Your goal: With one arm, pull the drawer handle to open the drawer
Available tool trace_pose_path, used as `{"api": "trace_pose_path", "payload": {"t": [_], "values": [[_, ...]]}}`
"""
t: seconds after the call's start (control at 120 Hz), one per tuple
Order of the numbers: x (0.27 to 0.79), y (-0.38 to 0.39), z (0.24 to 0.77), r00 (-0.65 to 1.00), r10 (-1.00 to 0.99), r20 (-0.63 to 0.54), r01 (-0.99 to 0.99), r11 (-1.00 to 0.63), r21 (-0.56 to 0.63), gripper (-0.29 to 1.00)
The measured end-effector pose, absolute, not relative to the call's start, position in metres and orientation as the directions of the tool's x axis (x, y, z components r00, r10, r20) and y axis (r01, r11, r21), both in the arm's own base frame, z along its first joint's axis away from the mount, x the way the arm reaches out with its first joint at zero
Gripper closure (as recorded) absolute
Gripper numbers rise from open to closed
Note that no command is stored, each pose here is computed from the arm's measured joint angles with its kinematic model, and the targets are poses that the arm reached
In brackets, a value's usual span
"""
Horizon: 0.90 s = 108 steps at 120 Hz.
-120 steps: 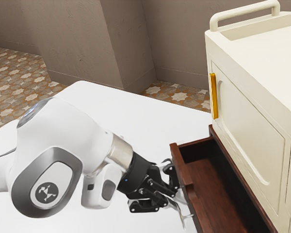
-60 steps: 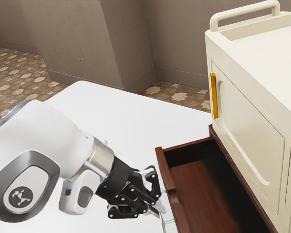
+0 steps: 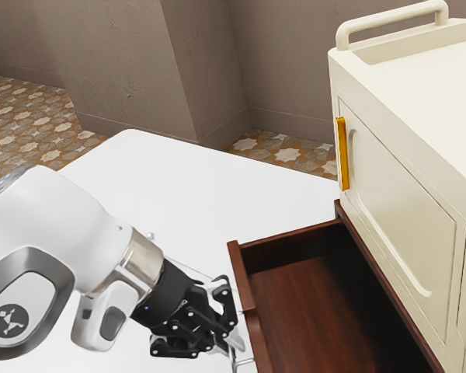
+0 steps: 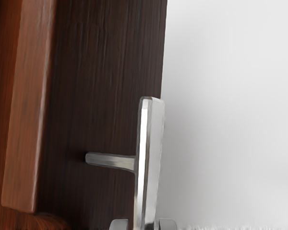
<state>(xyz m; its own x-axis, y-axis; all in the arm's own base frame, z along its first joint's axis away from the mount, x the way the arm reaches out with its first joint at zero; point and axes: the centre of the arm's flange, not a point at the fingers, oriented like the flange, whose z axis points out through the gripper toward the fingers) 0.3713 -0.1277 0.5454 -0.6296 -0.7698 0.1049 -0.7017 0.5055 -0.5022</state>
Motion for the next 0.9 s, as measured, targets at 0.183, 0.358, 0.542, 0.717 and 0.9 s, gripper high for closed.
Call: {"api": "trace_pose_path", "payload": {"t": [0.183, 0.358, 0.542, 0.717, 0.9], "values": [[0.370, -0.124, 0.546, -0.635, -0.767, 0.090, -0.699, 0.521, -0.490, 0.64], [0.366, -0.121, 0.563, -0.641, -0.763, 0.078, -0.683, 0.522, -0.511, 0.58], [0.392, -0.096, 0.630, -0.602, -0.797, 0.048, -0.696, 0.495, -0.520, 0.49], [0.477, -0.092, 0.678, -0.558, -0.830, -0.023, -0.762, 0.523, -0.382, 0.23], [0.537, -0.081, 0.716, -0.402, -0.910, -0.101, -0.885, 0.415, -0.210, 0.10]]}}
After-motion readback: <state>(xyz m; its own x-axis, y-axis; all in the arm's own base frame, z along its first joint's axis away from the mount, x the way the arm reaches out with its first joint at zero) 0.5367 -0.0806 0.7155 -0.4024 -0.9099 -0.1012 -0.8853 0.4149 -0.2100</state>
